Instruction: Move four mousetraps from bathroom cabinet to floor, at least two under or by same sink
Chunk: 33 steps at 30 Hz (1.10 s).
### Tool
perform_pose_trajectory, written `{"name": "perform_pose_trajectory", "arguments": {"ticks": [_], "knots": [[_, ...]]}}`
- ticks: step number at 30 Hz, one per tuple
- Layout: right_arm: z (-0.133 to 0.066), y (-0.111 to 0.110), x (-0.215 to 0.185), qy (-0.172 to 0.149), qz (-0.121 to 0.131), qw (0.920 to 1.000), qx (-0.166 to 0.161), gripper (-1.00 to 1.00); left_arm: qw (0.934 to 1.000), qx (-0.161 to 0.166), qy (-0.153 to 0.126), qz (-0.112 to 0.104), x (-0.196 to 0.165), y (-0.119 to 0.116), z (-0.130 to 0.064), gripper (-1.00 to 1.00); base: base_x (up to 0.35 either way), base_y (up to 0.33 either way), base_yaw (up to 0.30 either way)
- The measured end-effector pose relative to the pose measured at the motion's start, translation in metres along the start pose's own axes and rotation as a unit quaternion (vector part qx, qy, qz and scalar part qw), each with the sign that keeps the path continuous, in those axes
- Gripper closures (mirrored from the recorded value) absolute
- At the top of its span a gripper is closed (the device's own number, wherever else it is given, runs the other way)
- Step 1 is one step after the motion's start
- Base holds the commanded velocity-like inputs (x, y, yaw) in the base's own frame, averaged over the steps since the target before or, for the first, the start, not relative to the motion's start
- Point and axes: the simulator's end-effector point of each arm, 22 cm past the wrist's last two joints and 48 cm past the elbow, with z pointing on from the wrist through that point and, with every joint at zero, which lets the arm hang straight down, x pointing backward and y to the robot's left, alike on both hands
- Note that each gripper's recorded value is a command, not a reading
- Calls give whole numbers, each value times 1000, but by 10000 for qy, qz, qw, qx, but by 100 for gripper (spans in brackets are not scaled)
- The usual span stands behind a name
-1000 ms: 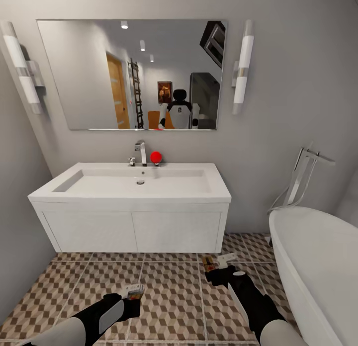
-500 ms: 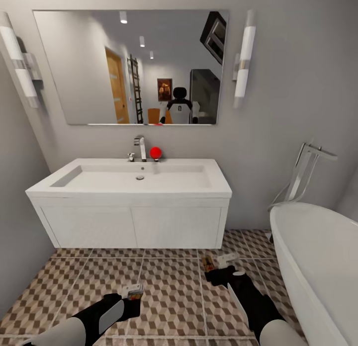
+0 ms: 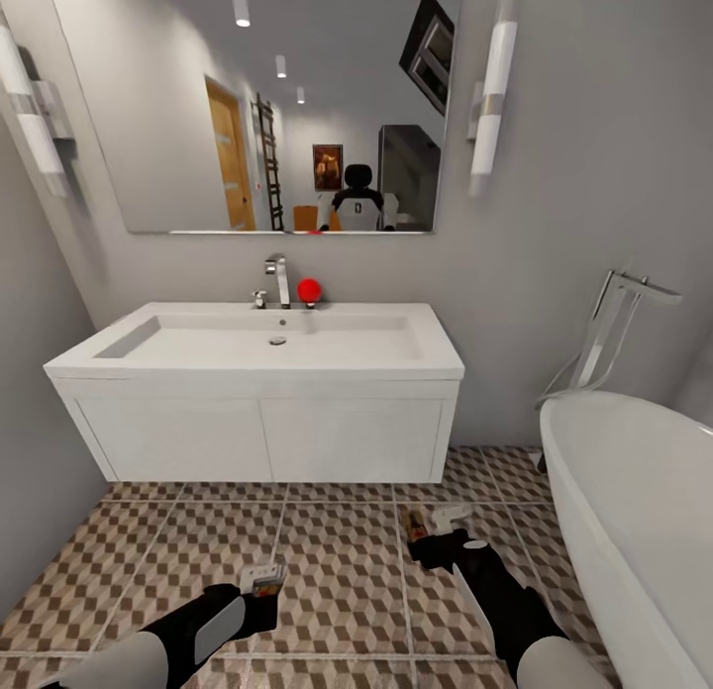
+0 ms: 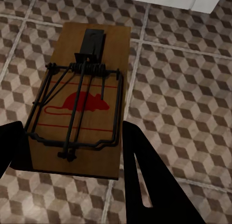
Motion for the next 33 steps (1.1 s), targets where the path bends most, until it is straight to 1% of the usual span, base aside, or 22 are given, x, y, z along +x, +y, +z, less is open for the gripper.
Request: {"name": "perform_pose_trajectory", "arguments": {"ticks": [4,7,10,13,14,15,18,22,33], "knots": [[7,1,9,30,5,10000,-6,100,10000,35,-53,17,-2,4,6,100,0,0,0],[13,1,16,58,9,10000,-10,100,9997,120,-180,69,-11,4,7,100,0,0,0],[18,2,22,81,14,10000,-22,100,9993,123,-326,159,-20,11,9,100,0,0,0],[23,3,29,103,19,9999,-25,100,9983,46,-525,263,-28,23,13,100,0,0,0],[25,4,31,108,20,9999,-27,100,9971,13,-695,322,-35,26,14,100,0,0,0],[27,4,33,117,21,9999,-28,100,9962,-7,-798,361,-38,28,15,100,0,0,0],[32,4,40,137,25,9999,-32,100,9940,-59,-973,506,-43,31,20,100,0,0,0],[39,5,49,168,23,9999,-34,100,9936,-65,-987,550,-39,32,29,100,0,0,0],[59,6,75,249,35,9997,-48,100,9943,-62,-913,556,-21,36,55,100,0,0,0]]}}
